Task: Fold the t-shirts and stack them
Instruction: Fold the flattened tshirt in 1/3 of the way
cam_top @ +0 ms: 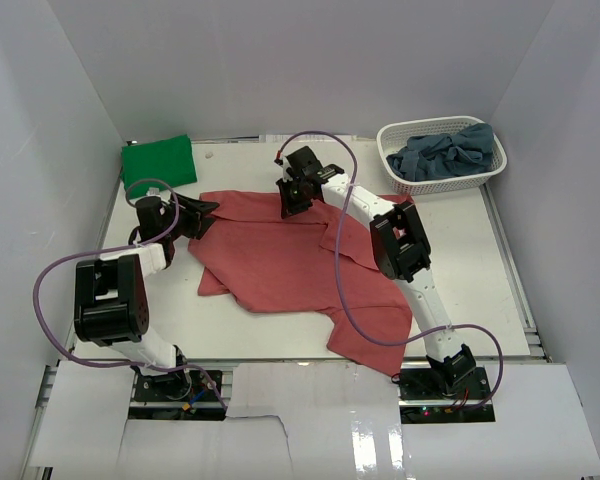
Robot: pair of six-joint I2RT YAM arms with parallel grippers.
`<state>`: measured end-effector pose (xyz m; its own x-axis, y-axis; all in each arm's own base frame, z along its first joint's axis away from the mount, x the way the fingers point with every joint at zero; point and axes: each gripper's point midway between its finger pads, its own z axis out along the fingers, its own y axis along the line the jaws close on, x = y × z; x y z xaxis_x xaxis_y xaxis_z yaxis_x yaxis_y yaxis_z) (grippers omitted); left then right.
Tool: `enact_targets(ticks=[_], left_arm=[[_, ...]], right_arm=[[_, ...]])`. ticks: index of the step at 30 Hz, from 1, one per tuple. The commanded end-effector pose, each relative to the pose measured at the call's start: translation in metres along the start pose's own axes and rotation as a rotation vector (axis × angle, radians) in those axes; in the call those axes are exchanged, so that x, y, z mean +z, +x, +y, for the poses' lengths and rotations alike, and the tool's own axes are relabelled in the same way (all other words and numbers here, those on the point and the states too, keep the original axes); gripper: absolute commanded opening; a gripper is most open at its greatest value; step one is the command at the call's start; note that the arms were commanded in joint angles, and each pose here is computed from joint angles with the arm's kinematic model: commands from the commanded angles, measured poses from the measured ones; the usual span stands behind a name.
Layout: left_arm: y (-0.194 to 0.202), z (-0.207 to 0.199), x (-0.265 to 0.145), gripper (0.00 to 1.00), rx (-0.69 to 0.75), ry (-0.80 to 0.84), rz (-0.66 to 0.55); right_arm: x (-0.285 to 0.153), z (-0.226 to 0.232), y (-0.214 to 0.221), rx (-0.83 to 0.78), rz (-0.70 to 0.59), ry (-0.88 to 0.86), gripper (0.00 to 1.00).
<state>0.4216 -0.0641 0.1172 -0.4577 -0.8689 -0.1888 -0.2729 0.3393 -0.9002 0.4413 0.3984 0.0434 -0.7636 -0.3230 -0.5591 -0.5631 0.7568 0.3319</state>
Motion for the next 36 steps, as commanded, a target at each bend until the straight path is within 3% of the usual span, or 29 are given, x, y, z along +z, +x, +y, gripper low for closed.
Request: enact_targets(ticks=[1, 7, 18, 36], left_arm=[[0.001, 0.005, 0.003, 0.60, 0.003, -0.003, -0.016], [0.007, 0.022, 0.011, 0.60, -0.061, -0.010, -0.050], [-0.012, 0.024, 0.024, 0.61, 0.008, -0.010, -0.164], [-0.013, 0.027, 0.064, 0.62, 0.068, 0.015, -0.185]], right_arm=[[-0.018, 0.006, -0.018, 0.002, -0.053, -0.006, 0.08], [-0.006, -0.002, -0.008, 0.016, -0.023, 0.013, 0.08], [-0.004, -0.007, 0.007, 0.006, 0.007, 0.025, 0.08], [-0.002, -0.011, 0.018, 0.005, 0.019, 0.024, 0.08]])
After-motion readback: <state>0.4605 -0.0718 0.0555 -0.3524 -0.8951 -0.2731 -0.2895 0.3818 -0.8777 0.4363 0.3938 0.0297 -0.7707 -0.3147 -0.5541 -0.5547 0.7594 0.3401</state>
